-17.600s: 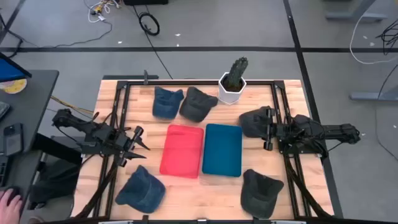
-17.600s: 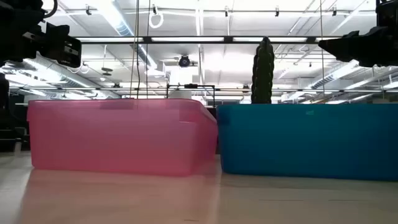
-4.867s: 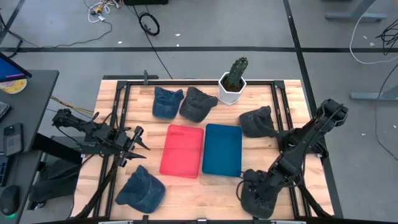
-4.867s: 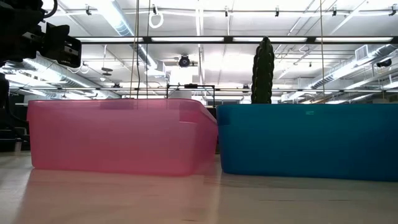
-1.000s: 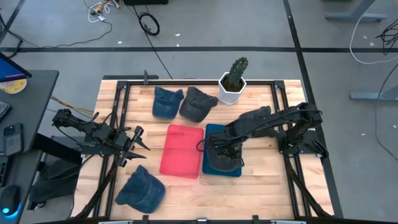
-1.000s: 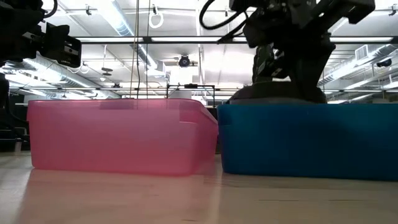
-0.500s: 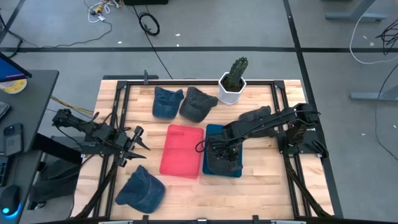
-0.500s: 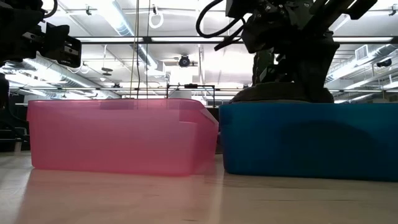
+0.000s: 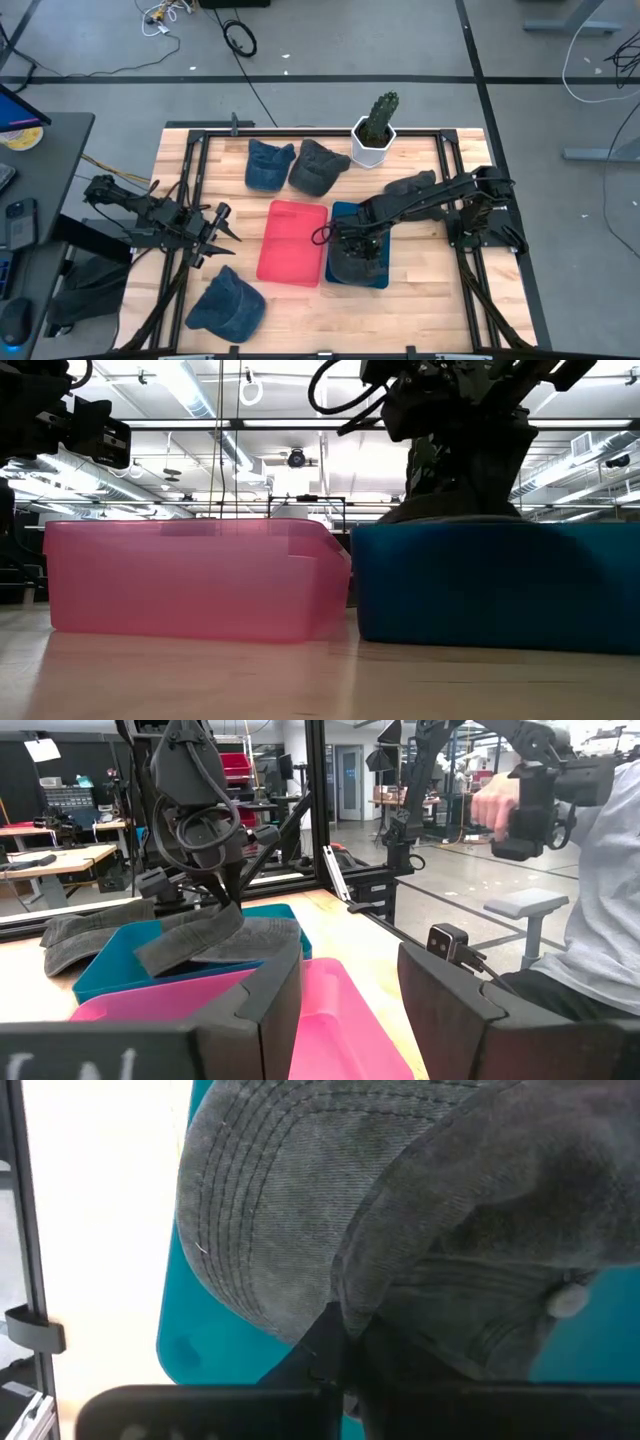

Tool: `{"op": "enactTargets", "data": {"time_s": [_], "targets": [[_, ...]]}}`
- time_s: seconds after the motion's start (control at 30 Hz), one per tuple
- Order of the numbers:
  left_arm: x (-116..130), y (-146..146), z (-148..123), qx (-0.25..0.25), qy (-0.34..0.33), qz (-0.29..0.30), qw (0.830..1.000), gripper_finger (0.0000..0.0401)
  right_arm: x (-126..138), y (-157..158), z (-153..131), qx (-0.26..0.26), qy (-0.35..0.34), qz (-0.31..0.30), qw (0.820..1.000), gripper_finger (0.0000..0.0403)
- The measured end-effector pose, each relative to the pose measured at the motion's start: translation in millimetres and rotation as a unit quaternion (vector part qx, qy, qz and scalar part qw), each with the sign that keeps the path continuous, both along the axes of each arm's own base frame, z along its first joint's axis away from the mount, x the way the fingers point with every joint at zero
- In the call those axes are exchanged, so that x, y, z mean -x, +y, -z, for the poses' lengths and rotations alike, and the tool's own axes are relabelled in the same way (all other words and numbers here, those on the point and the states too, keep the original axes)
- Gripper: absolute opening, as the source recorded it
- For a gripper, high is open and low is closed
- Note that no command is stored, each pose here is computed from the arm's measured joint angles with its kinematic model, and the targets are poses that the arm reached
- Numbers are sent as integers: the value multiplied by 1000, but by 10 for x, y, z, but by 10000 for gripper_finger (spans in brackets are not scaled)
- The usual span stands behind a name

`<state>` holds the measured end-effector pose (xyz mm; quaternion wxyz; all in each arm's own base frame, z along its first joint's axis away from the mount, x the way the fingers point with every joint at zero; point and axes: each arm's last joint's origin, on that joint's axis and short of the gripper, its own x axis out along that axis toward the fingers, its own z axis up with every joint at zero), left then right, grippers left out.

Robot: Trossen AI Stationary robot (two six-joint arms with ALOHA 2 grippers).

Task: Pick & Place hat
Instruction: Put the bottom black cap into the blue bin, then put the right black cap into the blue bin

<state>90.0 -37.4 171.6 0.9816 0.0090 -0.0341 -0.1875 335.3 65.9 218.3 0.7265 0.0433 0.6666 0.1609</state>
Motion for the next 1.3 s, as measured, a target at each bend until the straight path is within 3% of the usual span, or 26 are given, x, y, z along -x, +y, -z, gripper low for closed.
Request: {"op": "enactTargets", "data": {"time_s": [0.17,0.33,0.8,1.13,1.3], "targets": [[0,0,0,0,0,0,1000,170,37,-10,44,7,15,2,1000,17],[0,0,0,0,0,0,1000,170,79,-52,61,46,33,7,998,18],[0,0,1,0,0,0,1000,170,60,-80,57,26,33,25,999,24],[0,0,-1,0,0,0,1000,170,87,-73,57,25,50,34,998,110],[0,0,0,0,0,0,1000,170,137,-143,10,31,92,76,992,155]]}}
